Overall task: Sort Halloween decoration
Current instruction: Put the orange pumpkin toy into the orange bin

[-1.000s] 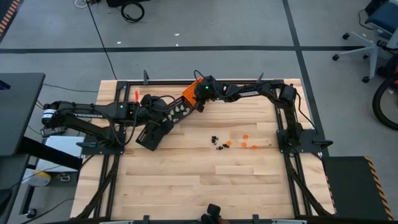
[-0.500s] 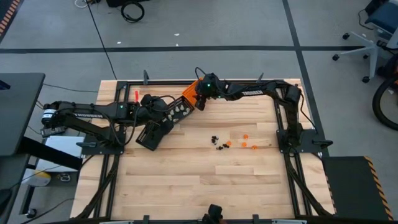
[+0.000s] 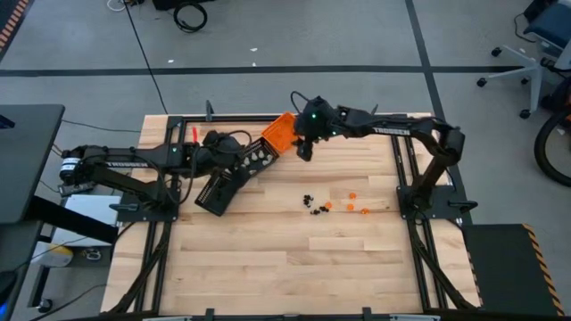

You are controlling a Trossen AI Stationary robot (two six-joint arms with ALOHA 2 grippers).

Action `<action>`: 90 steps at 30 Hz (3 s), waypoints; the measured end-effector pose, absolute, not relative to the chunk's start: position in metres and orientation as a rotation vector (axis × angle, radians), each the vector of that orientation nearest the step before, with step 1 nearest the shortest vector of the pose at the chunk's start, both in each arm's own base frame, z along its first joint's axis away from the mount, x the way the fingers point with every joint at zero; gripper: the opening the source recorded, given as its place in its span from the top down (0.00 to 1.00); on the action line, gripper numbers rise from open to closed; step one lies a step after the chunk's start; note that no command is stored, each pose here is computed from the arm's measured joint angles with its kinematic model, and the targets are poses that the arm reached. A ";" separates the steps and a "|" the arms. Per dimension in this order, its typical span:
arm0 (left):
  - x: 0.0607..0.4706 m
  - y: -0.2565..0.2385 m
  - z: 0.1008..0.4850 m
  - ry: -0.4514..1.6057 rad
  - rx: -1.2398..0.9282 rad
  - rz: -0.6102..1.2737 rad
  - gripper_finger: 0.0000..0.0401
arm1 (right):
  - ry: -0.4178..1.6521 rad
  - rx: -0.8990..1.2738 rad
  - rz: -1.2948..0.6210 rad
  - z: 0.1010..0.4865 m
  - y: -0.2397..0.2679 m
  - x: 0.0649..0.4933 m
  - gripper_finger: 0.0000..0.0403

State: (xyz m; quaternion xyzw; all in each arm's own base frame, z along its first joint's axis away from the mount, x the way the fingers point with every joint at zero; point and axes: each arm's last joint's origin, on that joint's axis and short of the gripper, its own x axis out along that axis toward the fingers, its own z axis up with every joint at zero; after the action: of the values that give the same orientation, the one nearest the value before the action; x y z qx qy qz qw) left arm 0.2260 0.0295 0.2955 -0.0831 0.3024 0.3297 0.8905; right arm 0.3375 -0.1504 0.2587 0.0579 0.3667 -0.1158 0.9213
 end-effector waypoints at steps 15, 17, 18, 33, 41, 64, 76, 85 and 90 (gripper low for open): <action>0.228 0.034 0.298 0.597 -0.174 0.697 1.00 | 1.383 0.260 -0.073 0.233 -0.088 0.300 0.56; 0.228 0.034 0.298 0.597 -0.174 0.696 1.00 | 1.446 0.269 -0.062 0.232 -0.084 0.295 0.57; 0.228 0.034 0.298 0.597 -0.175 0.696 1.00 | 1.466 0.273 -0.059 0.232 -0.082 0.293 0.57; 0.228 0.034 0.298 0.598 -0.174 0.696 1.00 | 1.683 0.494 -0.253 0.183 -0.073 0.260 0.58; 0.228 0.034 0.298 0.598 -0.174 0.696 1.00 | 1.746 0.454 -0.315 0.156 -0.063 0.245 0.56; 0.227 0.034 0.298 0.599 -0.171 0.695 1.00 | 1.652 0.322 -0.358 0.131 -0.027 0.245 0.57; 0.228 0.034 0.298 0.593 -0.170 0.693 1.00 | 1.636 0.270 -0.346 0.129 -0.020 0.247 0.74; 0.228 0.034 0.298 0.593 -0.169 0.693 1.00 | 1.607 0.264 -0.348 0.136 -0.021 0.256 0.76; 0.228 0.034 0.298 0.593 -0.169 0.694 1.00 | 1.487 0.236 -0.343 0.146 -0.024 0.275 0.76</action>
State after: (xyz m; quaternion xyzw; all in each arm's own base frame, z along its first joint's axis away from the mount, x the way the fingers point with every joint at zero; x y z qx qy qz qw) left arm 0.2279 0.0345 0.2984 -0.0816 0.2860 0.3345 0.8942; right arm 0.2748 -0.0241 0.1464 0.1065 0.6717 -0.1547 0.7166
